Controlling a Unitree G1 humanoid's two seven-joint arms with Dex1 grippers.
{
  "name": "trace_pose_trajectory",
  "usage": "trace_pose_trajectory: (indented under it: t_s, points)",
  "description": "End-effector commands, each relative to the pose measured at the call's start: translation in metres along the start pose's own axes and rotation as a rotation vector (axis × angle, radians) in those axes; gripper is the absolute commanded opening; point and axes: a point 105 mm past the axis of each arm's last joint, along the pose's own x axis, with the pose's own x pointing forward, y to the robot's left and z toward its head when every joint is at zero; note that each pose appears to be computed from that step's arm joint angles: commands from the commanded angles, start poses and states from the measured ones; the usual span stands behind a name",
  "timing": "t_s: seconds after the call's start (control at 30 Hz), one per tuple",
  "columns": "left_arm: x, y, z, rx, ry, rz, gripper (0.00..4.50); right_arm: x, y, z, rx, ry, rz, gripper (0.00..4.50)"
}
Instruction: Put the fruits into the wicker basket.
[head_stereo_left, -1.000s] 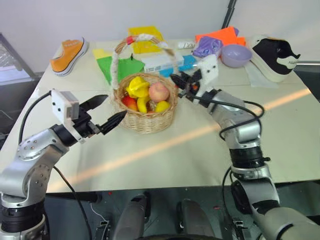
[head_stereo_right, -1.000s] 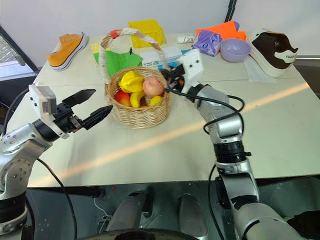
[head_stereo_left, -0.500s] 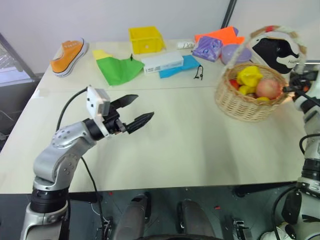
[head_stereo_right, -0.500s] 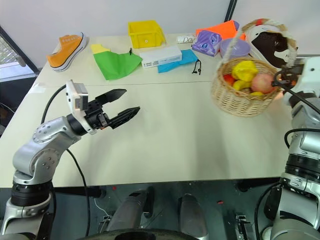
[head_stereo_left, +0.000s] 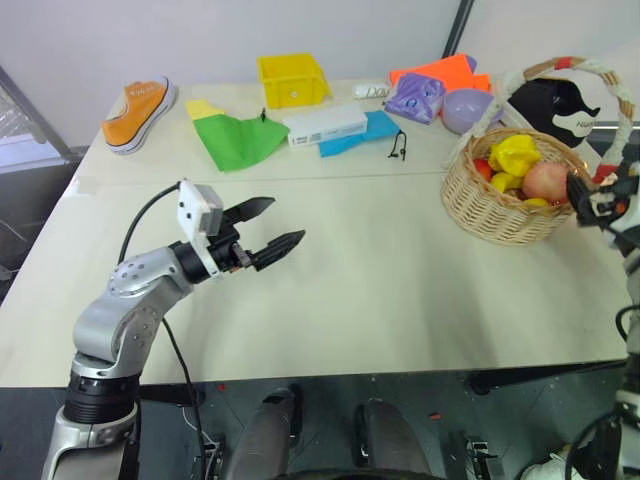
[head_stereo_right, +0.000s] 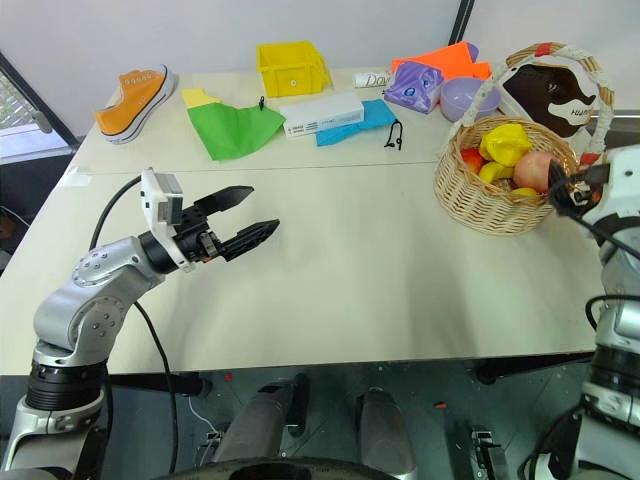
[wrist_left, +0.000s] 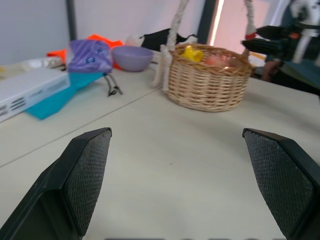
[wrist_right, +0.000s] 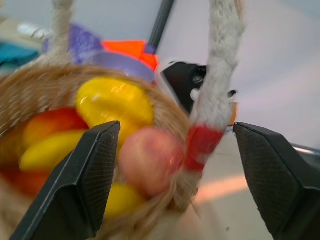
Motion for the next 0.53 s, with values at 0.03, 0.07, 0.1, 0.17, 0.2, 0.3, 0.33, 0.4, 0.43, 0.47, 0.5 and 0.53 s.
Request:
trace_pose_trajectory:
  t_s: [0.03,0.07,0.1,0.17,0.2,0.3,0.33,0.4,0.43,0.47,0.5,0.53]
  points:
    - [-0.028,0.024,-0.011,0.038,0.046,0.147,4.5,-0.026,0.007,0.024,0.007,-0.123,0.125,3.89]
    - [-0.035,0.03,-0.018,0.034,0.069,0.186,4.5,-0.032,0.014,0.021,-0.005,-0.114,0.17,3.89]
    - [-0.045,0.036,-0.025,0.036,0.088,0.231,4.5,-0.037,0.027,0.017,0.0,-0.094,0.245,3.89]
    - [-0.065,0.049,-0.041,0.054,0.142,0.333,4.5,-0.047,0.066,0.011,0.021,-0.064,0.425,3.89]
    - [-0.072,0.052,-0.046,0.047,0.155,0.361,4.5,-0.051,0.083,0.01,0.038,-0.055,0.495,3.89]
    - [-0.089,0.057,-0.055,0.027,0.169,0.436,4.5,-0.052,0.127,0.001,0.08,-0.033,0.642,3.89]
    - [-0.093,0.058,-0.058,0.026,0.174,0.454,4.5,-0.05,0.137,0.0,0.092,-0.033,0.665,3.89]
    - [-0.098,0.057,-0.06,0.032,0.175,0.482,4.5,-0.043,0.153,0.0,0.115,-0.046,0.691,3.89]
    - [-0.099,0.056,-0.06,0.033,0.174,0.488,4.5,-0.041,0.157,0.0,0.12,-0.05,0.696,3.89]
    - [-0.101,0.055,-0.061,0.034,0.176,0.494,4.5,-0.038,0.162,0.0,0.13,-0.054,0.707,3.89]
    - [-0.103,0.054,-0.062,0.034,0.183,0.501,4.5,-0.035,0.165,-0.001,0.136,-0.054,0.717,3.89]
    - [-0.106,0.054,-0.063,0.037,0.187,0.511,4.5,-0.032,0.17,-0.001,0.137,-0.056,0.726,3.89]
